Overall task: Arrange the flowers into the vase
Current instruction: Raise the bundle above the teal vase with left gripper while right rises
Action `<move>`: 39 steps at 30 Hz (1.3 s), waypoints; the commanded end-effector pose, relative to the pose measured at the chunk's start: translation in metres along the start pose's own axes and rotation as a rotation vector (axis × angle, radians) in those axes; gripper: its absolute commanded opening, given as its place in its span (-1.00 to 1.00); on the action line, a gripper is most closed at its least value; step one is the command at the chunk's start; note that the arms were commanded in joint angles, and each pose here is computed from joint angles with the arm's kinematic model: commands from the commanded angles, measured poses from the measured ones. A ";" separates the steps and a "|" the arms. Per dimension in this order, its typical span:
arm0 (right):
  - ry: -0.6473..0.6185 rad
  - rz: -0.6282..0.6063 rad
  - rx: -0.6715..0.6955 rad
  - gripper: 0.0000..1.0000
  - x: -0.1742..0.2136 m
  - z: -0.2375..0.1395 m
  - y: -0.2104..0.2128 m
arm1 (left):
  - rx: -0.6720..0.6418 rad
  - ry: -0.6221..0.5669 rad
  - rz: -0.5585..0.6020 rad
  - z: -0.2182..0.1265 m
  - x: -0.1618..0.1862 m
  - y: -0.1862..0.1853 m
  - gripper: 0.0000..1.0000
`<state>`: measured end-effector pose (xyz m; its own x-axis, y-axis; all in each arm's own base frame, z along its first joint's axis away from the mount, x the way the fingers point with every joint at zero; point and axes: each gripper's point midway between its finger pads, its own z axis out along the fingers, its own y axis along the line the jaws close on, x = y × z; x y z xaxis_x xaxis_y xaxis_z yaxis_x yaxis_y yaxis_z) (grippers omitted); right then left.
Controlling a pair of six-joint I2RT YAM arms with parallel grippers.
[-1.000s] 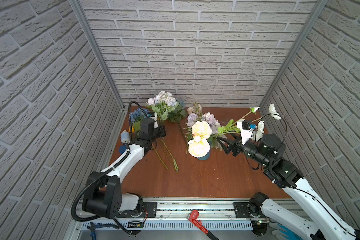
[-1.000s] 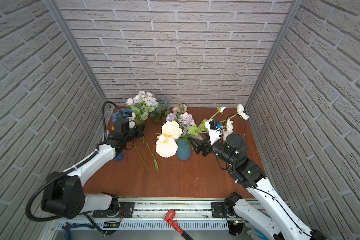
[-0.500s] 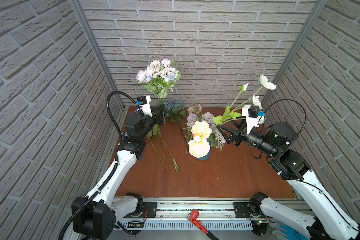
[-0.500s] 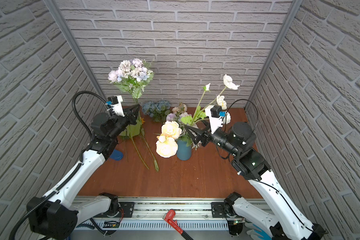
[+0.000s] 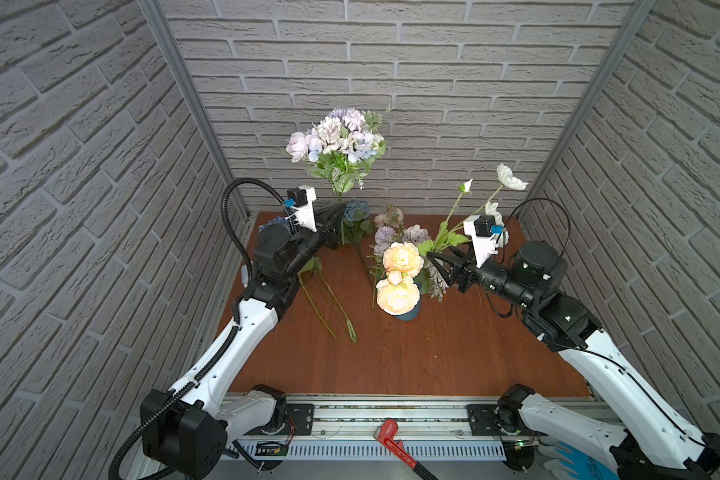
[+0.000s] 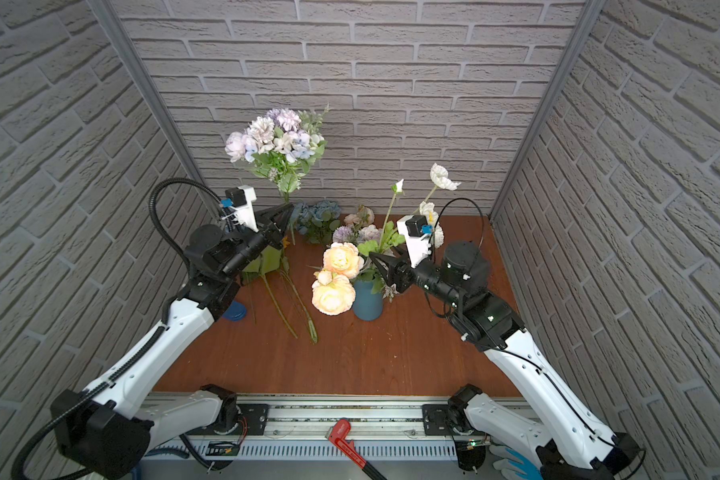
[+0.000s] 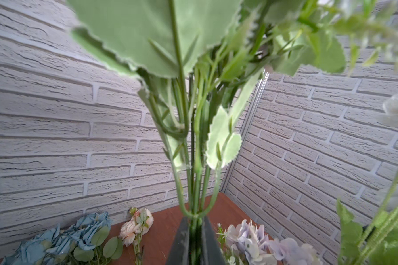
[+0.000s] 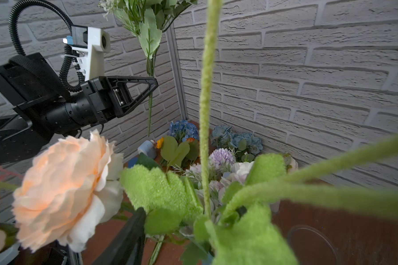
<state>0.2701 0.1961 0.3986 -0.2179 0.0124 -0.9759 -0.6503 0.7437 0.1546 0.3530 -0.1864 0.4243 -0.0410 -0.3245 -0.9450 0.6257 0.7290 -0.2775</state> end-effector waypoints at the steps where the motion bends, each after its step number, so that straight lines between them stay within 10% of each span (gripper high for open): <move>1: 0.006 -0.001 0.000 0.11 0.003 0.005 -0.001 | -0.006 -0.040 0.030 -0.005 -0.008 -0.003 -1.00; 21: 0.198 0.152 -0.043 0.18 0.054 -0.031 0.014 | 0.061 -0.051 0.068 0.007 -0.013 -0.024 -1.00; 39: -0.311 0.013 -0.386 0.08 -0.126 -0.018 0.073 | 0.321 -0.141 0.251 0.014 -0.053 -0.115 -1.00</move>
<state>0.2338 0.2254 0.4984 -0.1355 0.1771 -0.9748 -0.8382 0.5041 0.2081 0.3093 -0.2613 0.4759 0.1127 -0.2316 -0.9663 0.8026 0.5946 -0.0490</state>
